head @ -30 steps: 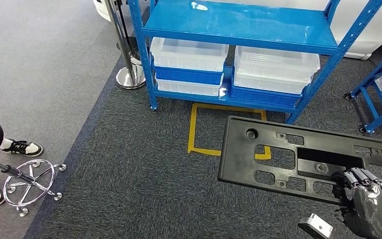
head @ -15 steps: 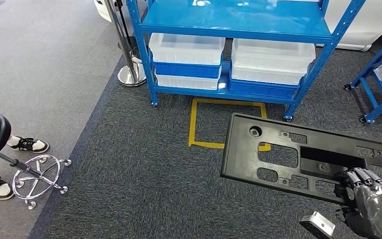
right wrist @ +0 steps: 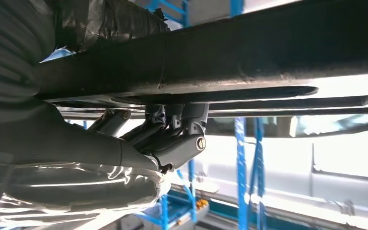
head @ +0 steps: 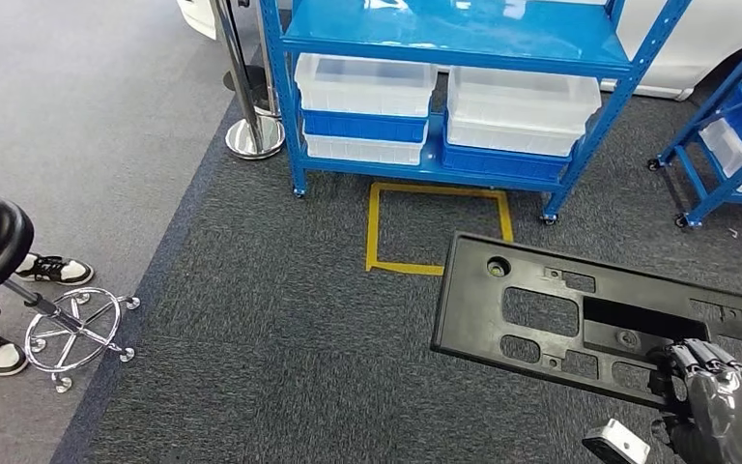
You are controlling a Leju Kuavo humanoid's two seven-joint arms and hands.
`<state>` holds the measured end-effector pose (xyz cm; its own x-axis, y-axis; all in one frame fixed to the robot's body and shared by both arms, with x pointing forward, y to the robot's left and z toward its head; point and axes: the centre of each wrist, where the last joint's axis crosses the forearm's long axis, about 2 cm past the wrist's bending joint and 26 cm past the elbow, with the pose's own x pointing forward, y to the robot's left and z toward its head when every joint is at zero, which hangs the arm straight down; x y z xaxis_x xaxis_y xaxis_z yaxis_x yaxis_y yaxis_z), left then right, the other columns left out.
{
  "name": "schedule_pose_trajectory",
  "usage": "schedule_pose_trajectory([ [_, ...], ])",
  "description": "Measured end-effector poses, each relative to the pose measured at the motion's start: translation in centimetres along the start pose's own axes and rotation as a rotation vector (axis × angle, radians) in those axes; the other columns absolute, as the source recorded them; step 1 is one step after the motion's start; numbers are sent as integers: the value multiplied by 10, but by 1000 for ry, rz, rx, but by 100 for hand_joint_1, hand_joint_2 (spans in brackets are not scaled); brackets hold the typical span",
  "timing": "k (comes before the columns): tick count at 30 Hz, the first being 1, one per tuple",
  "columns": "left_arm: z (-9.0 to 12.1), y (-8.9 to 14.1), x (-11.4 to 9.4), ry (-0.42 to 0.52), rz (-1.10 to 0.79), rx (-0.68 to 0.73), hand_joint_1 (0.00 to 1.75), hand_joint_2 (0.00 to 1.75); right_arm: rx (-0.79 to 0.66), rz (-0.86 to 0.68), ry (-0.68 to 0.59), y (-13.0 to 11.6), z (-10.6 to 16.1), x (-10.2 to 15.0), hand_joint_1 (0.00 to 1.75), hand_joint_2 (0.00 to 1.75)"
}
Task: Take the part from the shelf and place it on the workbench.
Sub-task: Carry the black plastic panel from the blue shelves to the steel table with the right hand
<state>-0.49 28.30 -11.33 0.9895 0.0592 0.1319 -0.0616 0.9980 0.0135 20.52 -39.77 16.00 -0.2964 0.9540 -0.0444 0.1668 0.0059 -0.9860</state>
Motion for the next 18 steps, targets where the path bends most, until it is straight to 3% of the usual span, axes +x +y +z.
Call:
schedule_pose_trajectory([
  [18,13,-2,-3,7,-30,-28,0,175,-1,-4,32,-5,10,4,175,175],
])
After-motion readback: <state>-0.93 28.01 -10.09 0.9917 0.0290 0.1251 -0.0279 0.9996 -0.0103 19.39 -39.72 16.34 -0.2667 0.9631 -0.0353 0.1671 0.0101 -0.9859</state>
